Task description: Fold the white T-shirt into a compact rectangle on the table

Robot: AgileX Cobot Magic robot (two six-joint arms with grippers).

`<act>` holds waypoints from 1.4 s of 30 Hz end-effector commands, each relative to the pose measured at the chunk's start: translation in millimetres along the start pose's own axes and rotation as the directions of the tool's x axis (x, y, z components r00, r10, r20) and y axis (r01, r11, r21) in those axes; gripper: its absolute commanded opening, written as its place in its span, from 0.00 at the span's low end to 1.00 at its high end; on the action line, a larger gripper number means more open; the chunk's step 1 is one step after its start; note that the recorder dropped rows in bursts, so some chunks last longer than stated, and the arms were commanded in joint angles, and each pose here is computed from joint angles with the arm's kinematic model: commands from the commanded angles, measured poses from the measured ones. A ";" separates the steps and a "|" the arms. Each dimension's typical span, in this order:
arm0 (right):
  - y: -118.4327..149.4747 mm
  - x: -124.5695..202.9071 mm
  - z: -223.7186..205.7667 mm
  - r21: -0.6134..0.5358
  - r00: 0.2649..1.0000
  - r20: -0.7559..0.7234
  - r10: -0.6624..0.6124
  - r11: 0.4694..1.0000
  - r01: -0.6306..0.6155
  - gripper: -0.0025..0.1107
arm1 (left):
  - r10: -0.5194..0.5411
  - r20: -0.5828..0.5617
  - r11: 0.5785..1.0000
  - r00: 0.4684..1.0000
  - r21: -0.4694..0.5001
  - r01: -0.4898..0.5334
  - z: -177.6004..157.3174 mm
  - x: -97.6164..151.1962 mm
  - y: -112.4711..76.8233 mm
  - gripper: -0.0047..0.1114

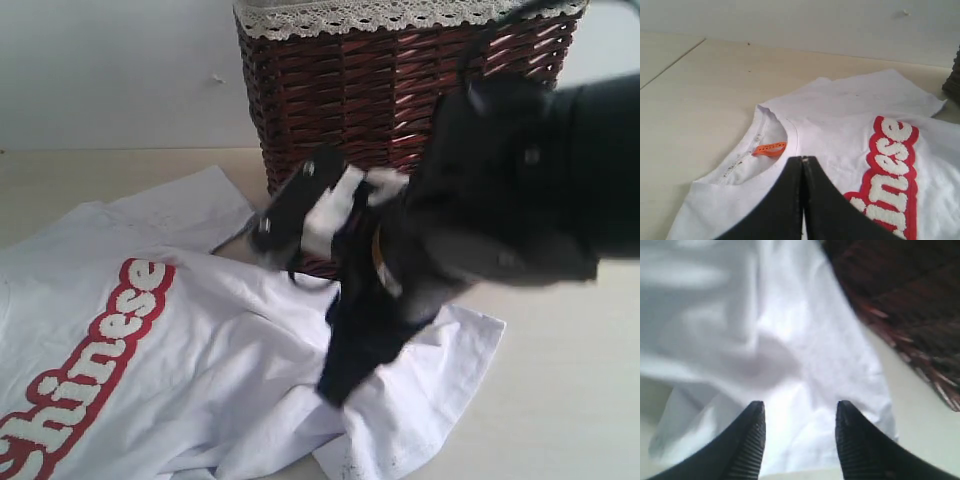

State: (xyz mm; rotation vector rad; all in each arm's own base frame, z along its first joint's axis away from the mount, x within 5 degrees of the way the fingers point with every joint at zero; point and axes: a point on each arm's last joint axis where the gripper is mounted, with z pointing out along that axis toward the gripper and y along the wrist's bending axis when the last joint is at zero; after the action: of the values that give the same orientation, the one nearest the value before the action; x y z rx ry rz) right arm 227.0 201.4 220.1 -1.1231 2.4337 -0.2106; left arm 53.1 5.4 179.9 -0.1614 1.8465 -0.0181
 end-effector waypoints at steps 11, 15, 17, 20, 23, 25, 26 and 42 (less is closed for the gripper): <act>75.2 41.4 59.4 -0.008 0.848 -0.129 -0.513 0.856 0.517 0.56 | -0.003 0.015 1.000 1.000 0.000 0.003 -0.5 -1.2 -0.1 0.04; 78.7 43.5 77.3 0.017 0.837 -0.158 -0.524 0.846 0.533 0.55 | -0.003 0.015 1.000 1.000 0.000 0.003 -0.5 -1.2 -0.1 0.04; 74.9 42.9 81.4 0.085 0.862 -0.176 -0.475 0.865 0.494 0.49 | -0.003 0.015 1.000 1.000 0.000 0.003 -0.5 -1.2 -0.1 0.04; 63.7 43.1 79.7 0.205 0.878 -0.231 -0.418 0.862 0.464 0.19 | -0.003 0.015 1.000 1.000 0.000 0.003 -0.5 -1.2 -0.1 0.04; 54.6 41.3 70.6 0.266 0.868 -0.267 -0.418 0.834 0.483 0.02 | -0.003 0.015 1.000 1.000 0.000 0.003 -0.5 -1.2 -0.1 0.04; 50.5 38.0 60.3 0.278 0.872 -0.243 -0.425 0.830 0.482 0.02 | -0.003 0.015 1.000 1.000 0.000 0.003 -0.5 -1.2 -0.1 0.04; 47.9 35.4 52.8 0.289 0.881 -0.216 -0.420 0.835 0.469 0.02 | -0.003 0.015 1.000 1.000 0.000 0.003 -0.5 -1.2 -0.1 0.04; 67.1 18.4 -31.8 -0.130 0.891 0.328 -0.315 0.919 0.373 0.22 | -0.003 0.015 1.000 1.000 0.000 0.003 -0.5 -1.2 -0.1 0.04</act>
State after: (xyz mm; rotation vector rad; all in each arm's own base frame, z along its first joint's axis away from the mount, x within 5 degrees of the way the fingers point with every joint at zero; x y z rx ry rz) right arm 164.6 213.2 225.1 -1.4747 2.0556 -0.1520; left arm 53.1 5.4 179.9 -0.1593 1.8467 -0.0165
